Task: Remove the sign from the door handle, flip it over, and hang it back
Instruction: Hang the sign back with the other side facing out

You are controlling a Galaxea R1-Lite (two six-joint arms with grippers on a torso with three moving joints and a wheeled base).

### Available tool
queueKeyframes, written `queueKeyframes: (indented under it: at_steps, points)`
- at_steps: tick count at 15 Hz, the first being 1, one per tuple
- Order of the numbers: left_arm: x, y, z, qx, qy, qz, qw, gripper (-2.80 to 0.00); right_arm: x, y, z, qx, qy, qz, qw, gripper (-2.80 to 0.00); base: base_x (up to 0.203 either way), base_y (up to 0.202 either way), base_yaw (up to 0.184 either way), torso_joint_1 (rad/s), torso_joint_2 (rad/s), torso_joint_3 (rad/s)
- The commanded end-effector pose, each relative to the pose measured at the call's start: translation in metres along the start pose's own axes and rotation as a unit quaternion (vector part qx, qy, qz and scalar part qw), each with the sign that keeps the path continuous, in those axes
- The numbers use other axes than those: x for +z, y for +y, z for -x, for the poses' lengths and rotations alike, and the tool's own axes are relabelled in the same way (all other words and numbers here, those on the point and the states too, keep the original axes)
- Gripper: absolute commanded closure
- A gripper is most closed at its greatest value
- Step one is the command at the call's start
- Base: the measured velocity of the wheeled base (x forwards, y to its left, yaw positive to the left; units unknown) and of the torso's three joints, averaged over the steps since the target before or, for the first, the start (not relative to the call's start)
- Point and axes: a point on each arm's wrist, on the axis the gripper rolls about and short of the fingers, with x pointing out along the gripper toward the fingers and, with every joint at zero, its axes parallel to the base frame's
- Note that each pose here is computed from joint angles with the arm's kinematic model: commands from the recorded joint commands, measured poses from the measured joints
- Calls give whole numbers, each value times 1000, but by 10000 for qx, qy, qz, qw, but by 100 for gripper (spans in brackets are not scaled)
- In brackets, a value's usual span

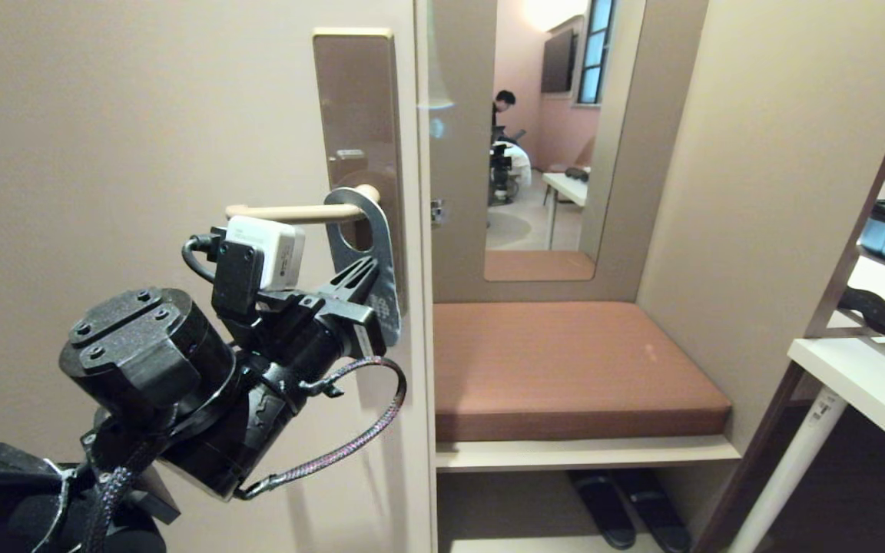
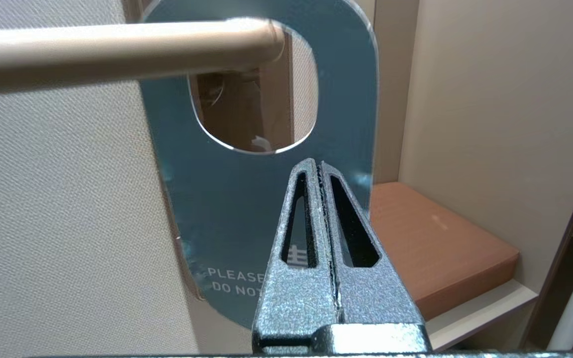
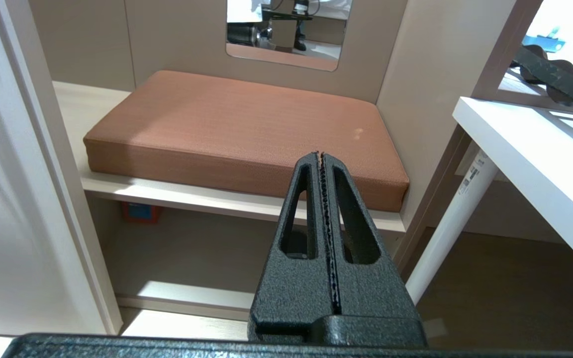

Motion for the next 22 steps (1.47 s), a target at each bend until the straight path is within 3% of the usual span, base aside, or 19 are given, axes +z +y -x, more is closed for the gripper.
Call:
queueKeyframes:
  at_steps: [1,8,13,22]
  points:
    - [-6,-1,-4,26,53,-9,10000,0,0,0,0,5,1,6,10000,0,0,0,0,0,0,0]
    - [-14,3,-11,127,137,-39,9998,0,0,0,0,5,1,6,10000,0,0,0,0,0,0,0]
    - [-10,7,-24,249,-22,-27,9997,0,0,0,0,5,1,6,10000,0,0,0,0,0,0,0]
    - [-10,8,-17,255,24,-54,9997,0,0,0,0,1,1,6,10000,0,0,0,0,0,0,0]
